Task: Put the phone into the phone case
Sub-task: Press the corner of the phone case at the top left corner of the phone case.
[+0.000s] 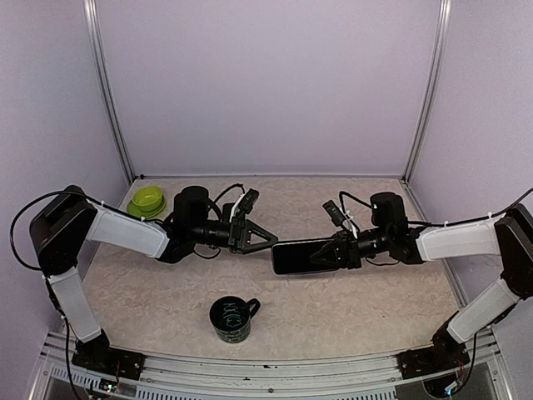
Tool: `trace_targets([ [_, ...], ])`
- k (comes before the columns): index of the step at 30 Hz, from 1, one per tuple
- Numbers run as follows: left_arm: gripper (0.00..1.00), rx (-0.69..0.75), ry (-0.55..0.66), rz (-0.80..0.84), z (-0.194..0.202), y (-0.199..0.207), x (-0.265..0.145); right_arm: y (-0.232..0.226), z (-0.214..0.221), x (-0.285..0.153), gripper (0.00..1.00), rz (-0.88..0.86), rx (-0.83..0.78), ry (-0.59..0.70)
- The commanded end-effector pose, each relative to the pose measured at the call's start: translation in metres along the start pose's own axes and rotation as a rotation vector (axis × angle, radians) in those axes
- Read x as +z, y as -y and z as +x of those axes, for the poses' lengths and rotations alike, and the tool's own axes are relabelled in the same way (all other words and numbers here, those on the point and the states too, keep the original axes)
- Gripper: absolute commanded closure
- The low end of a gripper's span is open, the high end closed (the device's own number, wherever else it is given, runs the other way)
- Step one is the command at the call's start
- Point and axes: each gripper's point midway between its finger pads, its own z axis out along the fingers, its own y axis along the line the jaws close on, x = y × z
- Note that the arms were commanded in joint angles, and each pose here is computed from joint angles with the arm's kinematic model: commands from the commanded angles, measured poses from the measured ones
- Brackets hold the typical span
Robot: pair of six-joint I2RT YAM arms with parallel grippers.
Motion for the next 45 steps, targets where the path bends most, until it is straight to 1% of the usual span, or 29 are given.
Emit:
trace_targets([
  [1, 0.71, 0.068, -0.041, 0.119, 0.010, 0.033, 0.000, -0.015, -0.006, -0.005, 1.00, -0.025, -0.119, 0.005],
  [12, 0.71, 0.068, -0.099, 0.185, 0.025, 0.047, 0.006, -0.017, -0.008, -0.009, 1.00, 0.010, -0.182, 0.013],
  [23, 0.70, 0.048, -0.133, 0.196, 0.037, 0.045, 0.008, -0.015, -0.013, -0.011, 1.00, 0.055, -0.214, 0.022],
  [28, 0.72, 0.051, -0.146, 0.197, 0.040, 0.046, 0.010, -0.008, -0.016, -0.011, 1.00, 0.091, -0.200, 0.023],
  [32, 0.78, 0.058, -0.158, 0.179, 0.042, 0.041, 0.013, -0.003, -0.016, -0.010, 1.00, 0.112, -0.172, 0.014],
  [34, 0.83, 0.060, -0.163, 0.170, 0.043, 0.040, 0.014, -0.001, -0.016, -0.010, 1.00, 0.117, -0.162, 0.014],
  [36, 0.91, 0.067, -0.170, 0.157, 0.045, 0.038, 0.016, 0.002, -0.017, -0.011, 1.00, 0.137, -0.157, 0.016],
  [42, 0.99, 0.080, -0.162, 0.142, 0.043, 0.037, 0.016, 0.015, -0.014, -0.011, 1.00, 0.194, -0.128, 0.005],
  [45, 1.00, 0.089, -0.149, 0.126, 0.040, 0.036, 0.016, 0.014, -0.010, -0.010, 1.00, 0.178, -0.128, -0.004],
])
